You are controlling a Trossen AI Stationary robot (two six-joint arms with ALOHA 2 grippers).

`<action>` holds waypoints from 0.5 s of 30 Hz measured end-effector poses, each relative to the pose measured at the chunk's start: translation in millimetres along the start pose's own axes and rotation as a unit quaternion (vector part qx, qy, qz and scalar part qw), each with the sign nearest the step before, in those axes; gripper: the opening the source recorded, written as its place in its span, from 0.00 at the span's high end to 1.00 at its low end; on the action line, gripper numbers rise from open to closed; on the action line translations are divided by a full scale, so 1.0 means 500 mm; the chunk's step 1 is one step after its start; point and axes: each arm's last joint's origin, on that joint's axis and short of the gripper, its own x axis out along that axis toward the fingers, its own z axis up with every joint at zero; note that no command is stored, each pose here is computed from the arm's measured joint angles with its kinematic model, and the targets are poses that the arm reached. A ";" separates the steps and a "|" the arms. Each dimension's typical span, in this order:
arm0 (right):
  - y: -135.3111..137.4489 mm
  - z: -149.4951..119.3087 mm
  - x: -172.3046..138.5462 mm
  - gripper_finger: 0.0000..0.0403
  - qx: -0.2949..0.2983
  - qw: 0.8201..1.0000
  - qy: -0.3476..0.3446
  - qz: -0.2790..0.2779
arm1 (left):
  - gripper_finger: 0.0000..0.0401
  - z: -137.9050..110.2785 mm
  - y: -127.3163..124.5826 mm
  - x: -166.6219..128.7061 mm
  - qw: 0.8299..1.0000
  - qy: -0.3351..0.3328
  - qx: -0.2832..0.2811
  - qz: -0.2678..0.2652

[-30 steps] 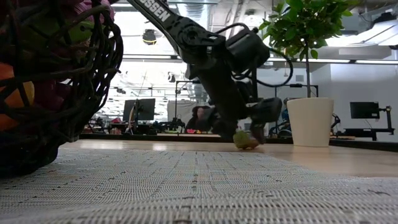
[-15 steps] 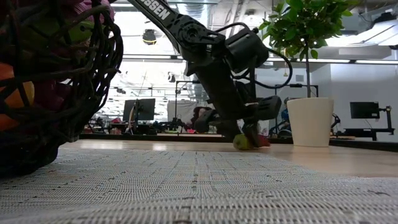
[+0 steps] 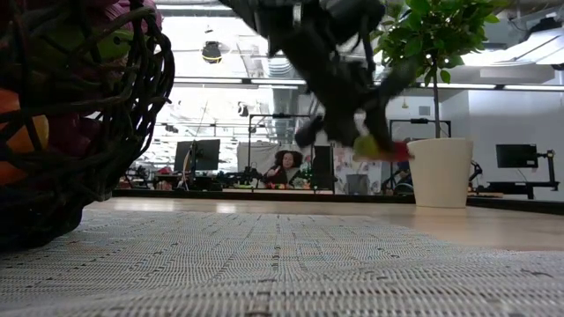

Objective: Build produce basket
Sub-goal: Put the red chili pepper into the black wire basket

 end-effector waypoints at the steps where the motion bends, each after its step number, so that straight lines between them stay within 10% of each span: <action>1: 0.000 0.000 0.000 0.74 0.000 1.000 -0.001 0.000 | 0.78 0.011 -0.008 -0.016 1.000 0.000 0.006 -0.008; 15: -0.001 0.004 0.000 0.74 0.002 1.000 -0.011 -0.002 | 0.76 0.067 -0.084 -0.329 0.993 0.050 0.100 -0.030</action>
